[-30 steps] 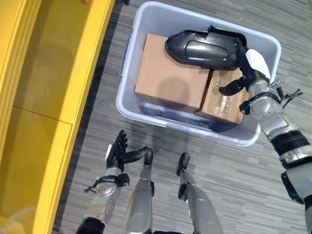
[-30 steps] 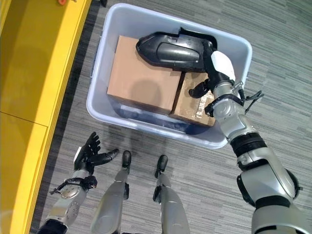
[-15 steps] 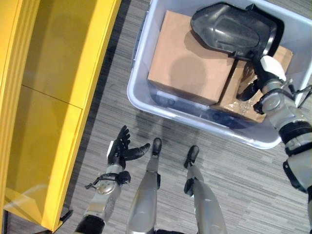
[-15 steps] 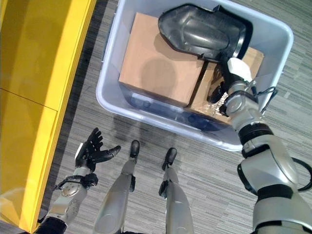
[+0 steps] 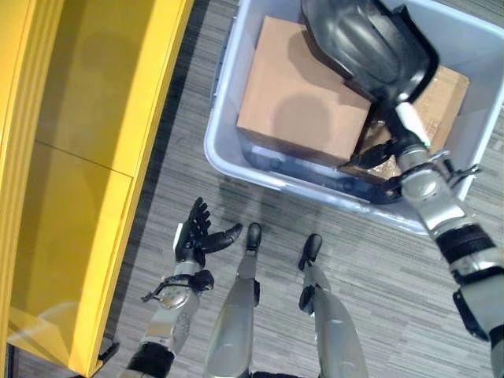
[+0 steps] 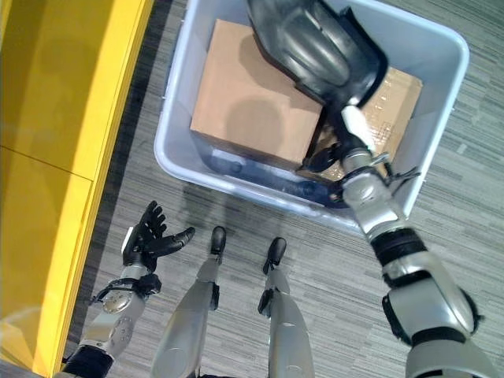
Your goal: Move parts from the plastic box to the shelf.
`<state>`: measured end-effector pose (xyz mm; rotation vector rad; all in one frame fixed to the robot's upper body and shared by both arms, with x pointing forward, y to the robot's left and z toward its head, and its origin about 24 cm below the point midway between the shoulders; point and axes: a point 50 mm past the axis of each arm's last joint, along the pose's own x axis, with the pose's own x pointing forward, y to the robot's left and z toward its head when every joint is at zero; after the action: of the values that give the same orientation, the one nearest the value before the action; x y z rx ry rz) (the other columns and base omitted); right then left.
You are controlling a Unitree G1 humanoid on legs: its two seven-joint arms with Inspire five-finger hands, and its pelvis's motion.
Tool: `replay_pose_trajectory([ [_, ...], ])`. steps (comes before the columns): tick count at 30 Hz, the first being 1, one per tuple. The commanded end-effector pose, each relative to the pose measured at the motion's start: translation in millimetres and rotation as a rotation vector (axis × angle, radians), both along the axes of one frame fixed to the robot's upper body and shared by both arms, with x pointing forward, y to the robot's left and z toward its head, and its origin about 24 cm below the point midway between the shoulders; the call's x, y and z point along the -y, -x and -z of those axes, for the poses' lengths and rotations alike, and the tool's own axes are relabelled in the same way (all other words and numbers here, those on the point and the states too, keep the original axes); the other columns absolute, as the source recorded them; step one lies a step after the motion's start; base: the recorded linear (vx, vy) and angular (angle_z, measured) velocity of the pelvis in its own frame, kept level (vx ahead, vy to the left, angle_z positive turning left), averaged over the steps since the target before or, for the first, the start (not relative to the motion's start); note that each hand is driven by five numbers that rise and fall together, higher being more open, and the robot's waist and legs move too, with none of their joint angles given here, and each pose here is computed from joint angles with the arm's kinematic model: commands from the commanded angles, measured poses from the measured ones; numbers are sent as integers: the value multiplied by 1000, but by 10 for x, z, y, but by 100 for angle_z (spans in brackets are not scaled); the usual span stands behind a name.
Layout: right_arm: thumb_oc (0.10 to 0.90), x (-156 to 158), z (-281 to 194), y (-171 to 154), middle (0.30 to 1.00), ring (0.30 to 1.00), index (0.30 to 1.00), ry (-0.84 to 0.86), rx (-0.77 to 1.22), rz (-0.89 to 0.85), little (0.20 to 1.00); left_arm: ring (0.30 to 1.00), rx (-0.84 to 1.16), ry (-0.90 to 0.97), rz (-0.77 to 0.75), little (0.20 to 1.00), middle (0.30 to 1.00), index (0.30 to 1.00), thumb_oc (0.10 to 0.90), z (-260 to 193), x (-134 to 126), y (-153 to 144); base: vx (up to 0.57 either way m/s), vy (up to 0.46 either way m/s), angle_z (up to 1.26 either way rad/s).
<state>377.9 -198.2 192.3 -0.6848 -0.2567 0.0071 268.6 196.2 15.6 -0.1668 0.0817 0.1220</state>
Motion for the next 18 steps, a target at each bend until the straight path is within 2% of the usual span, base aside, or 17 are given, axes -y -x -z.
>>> replay_pose_trajectory([
  [1,900,-588,-111,96,1000,1000,1000,-277,9,-365,1000,1000,40,-28,-43,1000,1000,1000,900,-70,-144,132,0,0,0],
  [2,900,-697,-73,149,1000,1000,1000,-368,-20,-431,1000,1000,30,-31,-48,1000,1000,1000,900,-56,-155,134,0,0,0],
  [3,900,-696,-81,149,1000,1000,1000,-367,-18,-431,1000,1000,32,-31,-48,1000,1000,1000,900,-61,-155,129,0,0,0],
  [4,900,-876,5,270,1000,1000,1000,-470,-100,-568,1000,1000,16,-41,-53,1000,1000,1000,900,-48,-186,149,10,-6,-5],
  [8,900,-1102,20,446,1000,1000,1000,-643,-214,-753,1000,1000,-4,-58,-41,1000,1000,1000,900,-36,-228,217,11,-9,-2],
  [13,900,-1274,-73,585,1000,1000,1000,-795,-264,-885,1000,1000,-6,-64,-46,1000,1000,1000,900,-51,-252,230,-5,6,7],
  [18,900,-1307,-226,671,1000,1000,1000,-859,-235,-958,1000,1000,-16,-62,-51,1000,1000,1000,900,-36,-266,253,-7,10,6],
])
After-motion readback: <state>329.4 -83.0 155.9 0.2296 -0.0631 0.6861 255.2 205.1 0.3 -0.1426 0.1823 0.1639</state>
